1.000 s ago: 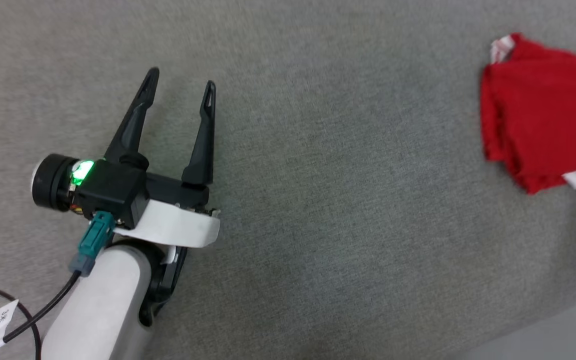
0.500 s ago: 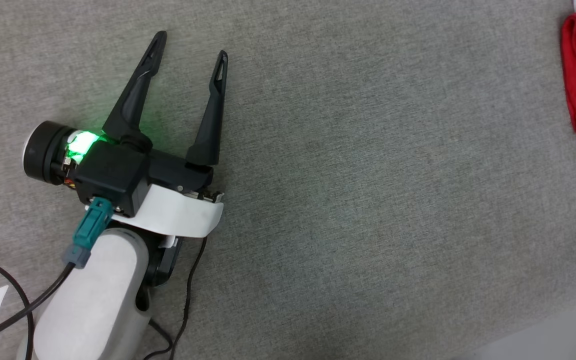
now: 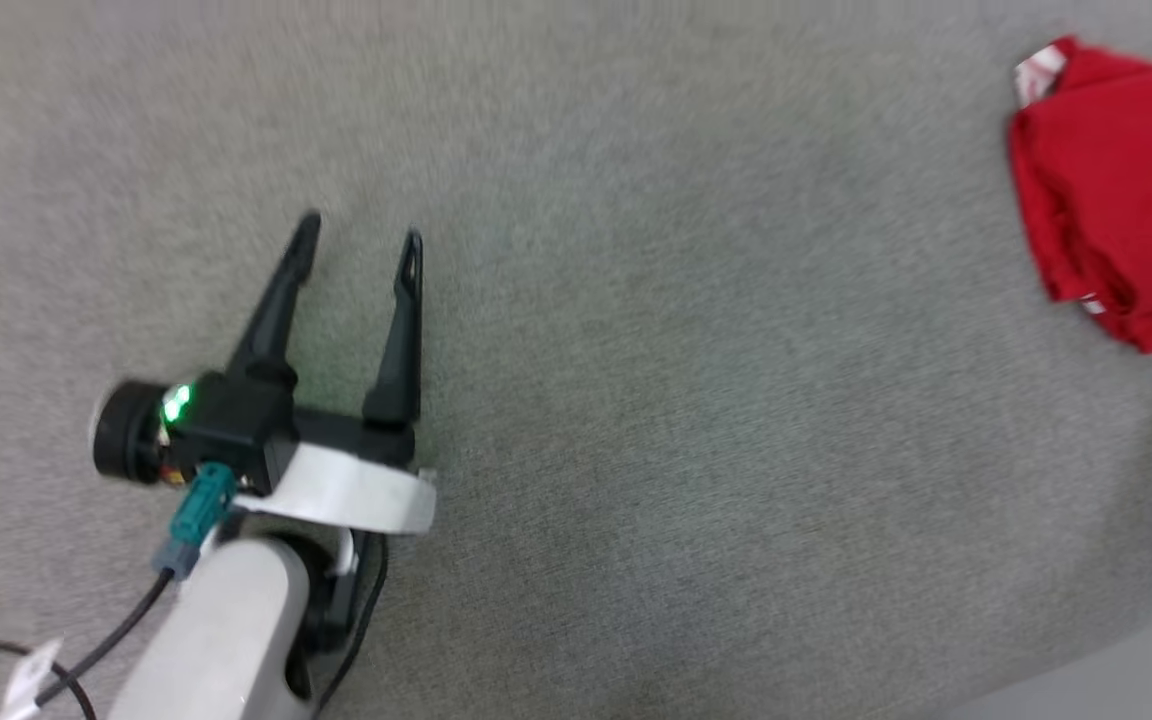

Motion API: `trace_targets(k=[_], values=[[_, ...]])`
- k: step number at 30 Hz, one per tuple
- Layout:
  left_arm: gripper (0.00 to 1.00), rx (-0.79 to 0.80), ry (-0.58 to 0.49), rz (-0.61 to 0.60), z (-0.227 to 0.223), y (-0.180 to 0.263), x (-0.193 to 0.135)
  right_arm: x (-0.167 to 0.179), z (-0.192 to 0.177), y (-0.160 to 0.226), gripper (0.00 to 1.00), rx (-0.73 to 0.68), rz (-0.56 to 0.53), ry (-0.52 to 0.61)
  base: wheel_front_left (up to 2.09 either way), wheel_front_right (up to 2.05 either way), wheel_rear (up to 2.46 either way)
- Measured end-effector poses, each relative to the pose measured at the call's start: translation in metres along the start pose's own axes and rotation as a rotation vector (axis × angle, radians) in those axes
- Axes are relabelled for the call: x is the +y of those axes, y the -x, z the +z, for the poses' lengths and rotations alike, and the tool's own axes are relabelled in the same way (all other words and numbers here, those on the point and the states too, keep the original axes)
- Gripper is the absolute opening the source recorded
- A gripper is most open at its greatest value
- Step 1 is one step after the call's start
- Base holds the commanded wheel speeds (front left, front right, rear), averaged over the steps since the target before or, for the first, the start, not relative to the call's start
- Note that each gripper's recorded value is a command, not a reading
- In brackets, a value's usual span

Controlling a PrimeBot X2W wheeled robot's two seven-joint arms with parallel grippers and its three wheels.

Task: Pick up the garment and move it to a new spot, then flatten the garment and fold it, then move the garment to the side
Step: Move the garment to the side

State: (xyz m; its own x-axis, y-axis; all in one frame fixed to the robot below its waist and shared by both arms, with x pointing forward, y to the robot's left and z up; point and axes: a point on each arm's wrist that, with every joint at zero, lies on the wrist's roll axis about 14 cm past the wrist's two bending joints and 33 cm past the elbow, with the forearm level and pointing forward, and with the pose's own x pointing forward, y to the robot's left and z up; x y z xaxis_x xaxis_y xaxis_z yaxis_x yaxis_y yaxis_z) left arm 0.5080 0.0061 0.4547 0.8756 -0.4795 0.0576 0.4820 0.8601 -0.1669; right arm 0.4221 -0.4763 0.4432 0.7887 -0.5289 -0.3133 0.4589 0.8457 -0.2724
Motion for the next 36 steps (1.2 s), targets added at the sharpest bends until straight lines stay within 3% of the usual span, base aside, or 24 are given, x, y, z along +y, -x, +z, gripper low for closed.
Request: trace_targets(k=[5, 12, 19, 25, 36], values=[[1.0, -0.017, 0.019, 0.063, 0.023, 0.028, -0.004, 0.018, 0.005, 0.03, 1.0, -0.042, 0.082, -0.045, 0.0, 0.0, 0.0], [1.0, -0.072, -0.029, 0.16, 0.065, 0.077, 0.001, 0.079, 0.022, 0.084, 1.0, -0.159, 0.295, -0.14, 0.0, 0.0, 0.0], [1.0, -0.093, -0.099, 0.279, 0.083, 0.12, 0.028, 0.151, 0.045, 0.127, 1.0, -0.268, 0.513, -0.213, 0.0, 0.0, 0.0], [1.0, -0.12, -0.157, 0.375, 0.101, 0.154, 0.058, 0.191, 0.069, 0.161, 1.0, -0.364, 0.642, -0.251, 0.0, 0.0, 0.0], [1.0, -0.122, -0.198, 0.46, 0.115, 0.203, 0.093, 0.204, 0.078, 0.211, 1.0, -0.431, 0.7, -0.258, 0.0, 0.0, 0.0]])
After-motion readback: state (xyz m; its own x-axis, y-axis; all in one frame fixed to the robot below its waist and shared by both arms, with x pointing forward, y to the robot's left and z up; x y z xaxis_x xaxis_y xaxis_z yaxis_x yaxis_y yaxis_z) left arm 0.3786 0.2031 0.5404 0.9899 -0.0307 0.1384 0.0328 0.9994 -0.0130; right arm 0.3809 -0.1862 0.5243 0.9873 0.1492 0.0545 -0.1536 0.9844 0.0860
